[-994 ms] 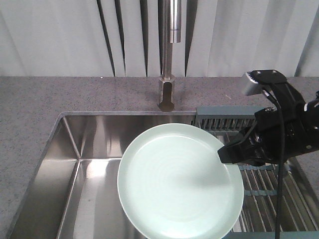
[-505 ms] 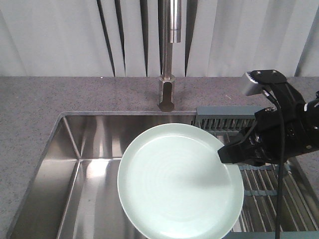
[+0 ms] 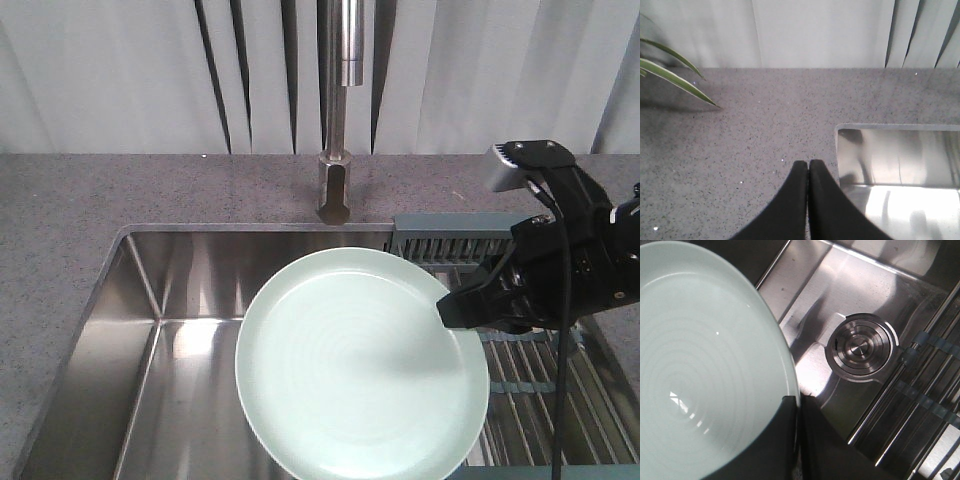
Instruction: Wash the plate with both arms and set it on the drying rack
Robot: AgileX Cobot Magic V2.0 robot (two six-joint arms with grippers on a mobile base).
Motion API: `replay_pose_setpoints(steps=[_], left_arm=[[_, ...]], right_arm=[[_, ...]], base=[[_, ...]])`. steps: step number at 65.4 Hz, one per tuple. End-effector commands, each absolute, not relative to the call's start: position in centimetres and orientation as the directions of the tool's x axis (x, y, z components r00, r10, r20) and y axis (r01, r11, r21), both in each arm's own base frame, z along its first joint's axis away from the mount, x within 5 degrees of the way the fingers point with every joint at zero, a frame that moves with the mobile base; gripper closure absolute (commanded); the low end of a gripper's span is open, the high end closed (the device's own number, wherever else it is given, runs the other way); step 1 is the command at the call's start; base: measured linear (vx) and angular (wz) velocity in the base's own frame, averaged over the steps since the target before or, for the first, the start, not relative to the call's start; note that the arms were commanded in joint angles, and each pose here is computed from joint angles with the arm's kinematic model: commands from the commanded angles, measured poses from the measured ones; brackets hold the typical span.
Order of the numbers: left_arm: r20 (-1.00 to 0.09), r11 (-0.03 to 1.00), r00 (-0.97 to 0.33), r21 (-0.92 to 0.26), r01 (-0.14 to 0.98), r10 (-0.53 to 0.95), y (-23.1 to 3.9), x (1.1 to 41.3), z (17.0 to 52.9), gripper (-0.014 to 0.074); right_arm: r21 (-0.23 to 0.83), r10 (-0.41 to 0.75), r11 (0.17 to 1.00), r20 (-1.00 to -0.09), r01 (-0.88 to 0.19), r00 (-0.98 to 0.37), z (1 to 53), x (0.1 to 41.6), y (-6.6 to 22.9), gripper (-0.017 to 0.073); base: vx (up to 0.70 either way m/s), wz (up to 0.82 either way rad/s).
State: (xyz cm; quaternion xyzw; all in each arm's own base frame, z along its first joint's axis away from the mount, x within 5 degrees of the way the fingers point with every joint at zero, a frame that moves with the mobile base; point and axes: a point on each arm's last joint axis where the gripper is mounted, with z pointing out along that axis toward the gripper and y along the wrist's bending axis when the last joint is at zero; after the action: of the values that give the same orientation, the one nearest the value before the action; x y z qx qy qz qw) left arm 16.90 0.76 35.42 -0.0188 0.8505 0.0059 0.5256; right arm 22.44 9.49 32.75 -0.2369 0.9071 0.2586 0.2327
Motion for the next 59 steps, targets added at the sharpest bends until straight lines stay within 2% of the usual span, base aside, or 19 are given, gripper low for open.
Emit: replay_pose_setpoints(steps=[1, 32, 44, 59], left_arm=[[-0.909, 0.999, -0.415, -0.021, -0.036, -0.034, 0.8, 18.4, 36.1, 0.0600], [-0.782, 1.000, -0.623, -0.018, -0.022, -0.028, 0.9, 22.6, 32.3, 0.0588], [-0.714, 1.000, -0.700, -0.006, 0.000, -0.004, 0.9, 24.2, 32.6, 0.0578], [-0.680, 1.000, -0.733, 0.005, 0.025, 0.022, 0.9, 26.2, 33.5, 0.0571]], right_arm=[[0.368, -0.264, 0.743, -0.606, -0.559, -0.750, 34.4, 22.2, 9.6, 0.0561], [0.368, -0.264, 0.743, -0.606, -0.559, -0.750, 34.4, 22.2, 9.6, 0.0561], [0.368, -0.264, 0.743, -0.606, -0.559, -0.750, 34.4, 22.2, 9.6, 0.0561], [0.368, -0.264, 0.743, -0.606, -0.559, -0.750, 34.4, 22.2, 9.6, 0.0561]], base=[[0.00, 0.00], [0.00, 0.00], [0.00, 0.00], [0.00, 0.00]])
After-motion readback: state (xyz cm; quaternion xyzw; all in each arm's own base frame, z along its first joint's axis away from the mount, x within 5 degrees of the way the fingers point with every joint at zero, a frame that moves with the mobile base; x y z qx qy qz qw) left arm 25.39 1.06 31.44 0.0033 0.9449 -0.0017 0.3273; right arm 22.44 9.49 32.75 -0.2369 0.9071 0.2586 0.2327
